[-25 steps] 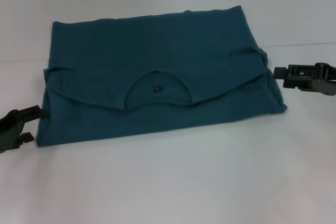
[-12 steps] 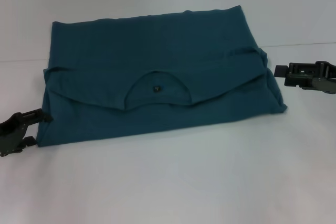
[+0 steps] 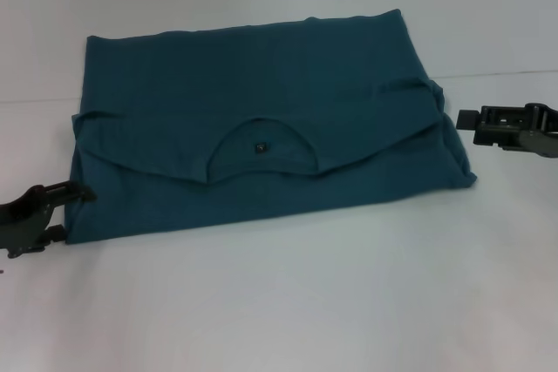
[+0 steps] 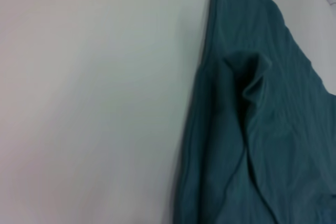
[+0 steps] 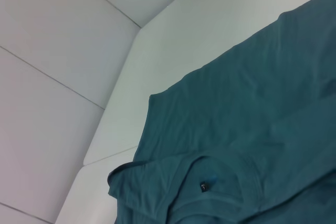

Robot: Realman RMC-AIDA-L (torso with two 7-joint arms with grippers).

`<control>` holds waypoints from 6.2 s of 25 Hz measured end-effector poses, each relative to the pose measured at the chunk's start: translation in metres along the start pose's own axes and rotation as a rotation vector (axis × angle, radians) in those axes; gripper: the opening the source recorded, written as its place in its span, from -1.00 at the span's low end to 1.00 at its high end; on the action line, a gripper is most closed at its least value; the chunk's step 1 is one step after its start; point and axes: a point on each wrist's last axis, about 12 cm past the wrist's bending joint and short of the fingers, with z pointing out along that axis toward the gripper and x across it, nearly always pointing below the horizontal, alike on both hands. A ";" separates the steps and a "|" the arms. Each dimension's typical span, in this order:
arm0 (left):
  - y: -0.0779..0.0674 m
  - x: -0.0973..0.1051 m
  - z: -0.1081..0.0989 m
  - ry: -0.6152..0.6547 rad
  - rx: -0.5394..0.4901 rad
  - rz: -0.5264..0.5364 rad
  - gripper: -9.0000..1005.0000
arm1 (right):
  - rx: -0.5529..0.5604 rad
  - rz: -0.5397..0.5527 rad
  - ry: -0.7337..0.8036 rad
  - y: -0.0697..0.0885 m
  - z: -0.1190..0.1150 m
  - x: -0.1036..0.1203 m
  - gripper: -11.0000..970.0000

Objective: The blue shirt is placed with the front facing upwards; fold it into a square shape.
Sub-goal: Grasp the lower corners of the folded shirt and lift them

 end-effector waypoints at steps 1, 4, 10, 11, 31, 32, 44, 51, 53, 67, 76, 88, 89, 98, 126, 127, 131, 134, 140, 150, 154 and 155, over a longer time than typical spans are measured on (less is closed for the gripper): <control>-0.001 0.000 0.000 0.002 0.005 -0.001 0.67 | 0.000 0.001 0.000 0.000 0.000 0.000 0.42; -0.005 -0.001 0.000 0.004 0.029 0.003 0.66 | 0.000 0.003 0.000 0.000 0.000 0.001 0.42; -0.008 -0.004 0.001 0.002 0.028 0.020 0.66 | 0.001 0.003 -0.001 -0.001 0.000 0.002 0.42; -0.008 -0.004 0.001 -0.002 0.025 0.023 0.65 | 0.001 0.004 -0.001 -0.001 0.000 0.002 0.42; -0.010 0.000 0.005 0.034 0.001 0.064 0.63 | 0.001 0.013 -0.004 -0.004 -0.002 0.004 0.42; -0.010 0.000 0.006 0.034 -0.001 0.065 0.63 | 0.002 0.013 -0.004 -0.004 -0.002 0.005 0.42; -0.012 -0.006 0.007 0.010 -0.022 0.083 0.61 | 0.003 0.014 -0.004 -0.004 -0.002 0.004 0.42; -0.013 0.000 0.011 0.040 -0.028 0.095 0.61 | 0.000 0.022 0.000 -0.005 -0.001 0.007 0.42; -0.013 0.002 0.012 0.048 -0.027 0.094 0.60 | 0.000 0.022 0.001 -0.005 -0.001 0.007 0.42; -0.026 -0.001 0.018 0.056 -0.007 0.116 0.59 | -0.003 0.033 0.006 -0.007 -0.001 0.011 0.42; -0.023 -0.003 0.017 0.048 -0.016 0.106 0.58 | -0.001 0.033 0.004 -0.007 -0.001 0.010 0.42; -0.021 -0.002 0.017 0.048 -0.026 0.086 0.56 | -0.001 0.037 0.004 -0.008 -0.002 0.011 0.42; -0.021 0.000 0.018 0.055 -0.027 0.088 0.56 | -0.001 0.037 0.004 -0.008 -0.002 0.011 0.42; -0.025 0.001 0.021 0.075 -0.037 0.105 0.55 | 0.000 0.038 0.003 -0.008 -0.002 0.011 0.42; -0.039 -0.008 0.018 0.098 -0.015 0.169 -0.90 | 0.014 0.029 0.015 -0.010 -0.004 0.011 0.42; -0.040 -0.009 0.016 0.100 -0.006 0.172 -0.94 | 0.022 0.024 0.023 -0.010 -0.005 0.011 0.42; -0.045 -0.014 0.011 0.109 0.026 0.184 -0.98 | 0.078 -0.009 0.076 -0.008 -0.005 -0.001 0.42; -0.049 -0.018 0.009 0.113 0.042 0.199 -0.98 | 0.146 -0.025 0.125 -0.007 -0.004 -0.015 0.42; -0.056 -0.022 0.010 0.112 0.049 0.219 -0.98 | 0.317 -0.042 0.175 -0.006 0.004 -0.039 0.42; -0.061 -0.023 0.012 0.108 0.055 0.239 -0.98 | 0.408 -0.148 0.192 -0.001 0.038 -0.042 0.42; -0.061 -0.022 0.013 0.106 0.055 0.236 -0.98 | 0.460 -0.211 0.196 -0.003 0.049 -0.039 0.42; -0.061 -0.022 0.014 0.103 0.055 0.236 -0.98 | 0.470 -0.222 0.198 -0.004 0.053 -0.038 0.42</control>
